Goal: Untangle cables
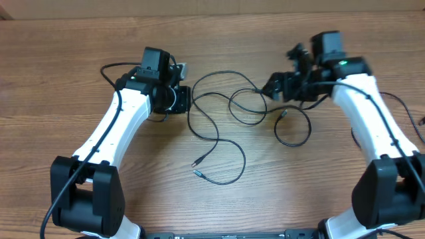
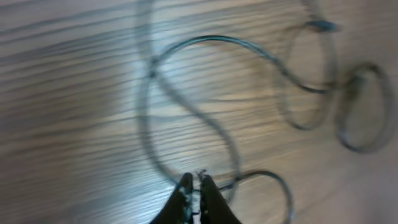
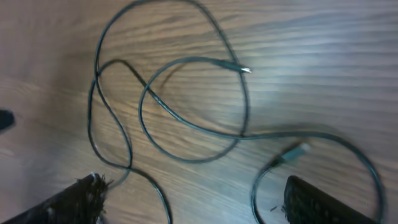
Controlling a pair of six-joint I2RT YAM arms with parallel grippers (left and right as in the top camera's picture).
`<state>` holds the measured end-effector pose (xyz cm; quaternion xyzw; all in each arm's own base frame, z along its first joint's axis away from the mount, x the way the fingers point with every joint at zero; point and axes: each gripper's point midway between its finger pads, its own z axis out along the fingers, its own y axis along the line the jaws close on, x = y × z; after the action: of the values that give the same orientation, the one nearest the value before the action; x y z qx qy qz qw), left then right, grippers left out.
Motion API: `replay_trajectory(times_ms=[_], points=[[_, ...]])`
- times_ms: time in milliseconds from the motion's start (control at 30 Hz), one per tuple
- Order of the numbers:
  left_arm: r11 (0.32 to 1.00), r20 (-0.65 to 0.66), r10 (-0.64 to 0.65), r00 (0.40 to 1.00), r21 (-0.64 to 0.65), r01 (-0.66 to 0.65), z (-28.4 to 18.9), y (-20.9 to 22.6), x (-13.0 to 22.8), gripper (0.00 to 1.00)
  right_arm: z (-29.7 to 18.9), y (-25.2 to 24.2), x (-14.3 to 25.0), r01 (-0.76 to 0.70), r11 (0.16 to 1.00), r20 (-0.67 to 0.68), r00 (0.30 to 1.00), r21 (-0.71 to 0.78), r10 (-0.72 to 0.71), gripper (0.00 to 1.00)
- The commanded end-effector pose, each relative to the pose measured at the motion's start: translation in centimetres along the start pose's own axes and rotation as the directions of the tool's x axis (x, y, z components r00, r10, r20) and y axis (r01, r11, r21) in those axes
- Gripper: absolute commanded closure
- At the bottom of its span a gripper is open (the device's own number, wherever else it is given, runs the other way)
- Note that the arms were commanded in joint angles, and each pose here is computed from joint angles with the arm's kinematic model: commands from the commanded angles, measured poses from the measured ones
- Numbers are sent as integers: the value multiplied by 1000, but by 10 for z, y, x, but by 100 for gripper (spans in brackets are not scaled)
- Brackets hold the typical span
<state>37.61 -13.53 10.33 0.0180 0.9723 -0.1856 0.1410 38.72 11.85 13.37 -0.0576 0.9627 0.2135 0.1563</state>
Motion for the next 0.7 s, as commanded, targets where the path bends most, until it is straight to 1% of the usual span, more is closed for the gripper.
replay_trajectory(times_ms=[0,100,167,300,367,467,667], points=[[979,64,-91,994,-175,101,-7,30,-7,91,19,8,12,83,995,-11,997,50,-82,10],[967,78,-128,989,-211,142,-6,37,-6,91,39,21,23,195,979,-23,981,60,-194,12],[962,85,-144,986,-220,160,-7,39,-6,91,54,31,33,286,956,-35,958,64,-284,12],[963,85,-144,986,-218,160,-6,39,-6,91,81,43,51,418,905,-65,908,82,-413,17],[963,85,-144,986,-218,160,-6,39,-6,92,94,47,56,446,891,-75,895,91,-440,18],[963,83,-145,986,-215,160,-6,38,-6,92,108,51,57,467,880,-71,884,89,-462,22],[963,76,-147,986,-218,160,-6,39,-4,93,126,51,49,476,874,-40,879,96,-474,24]])
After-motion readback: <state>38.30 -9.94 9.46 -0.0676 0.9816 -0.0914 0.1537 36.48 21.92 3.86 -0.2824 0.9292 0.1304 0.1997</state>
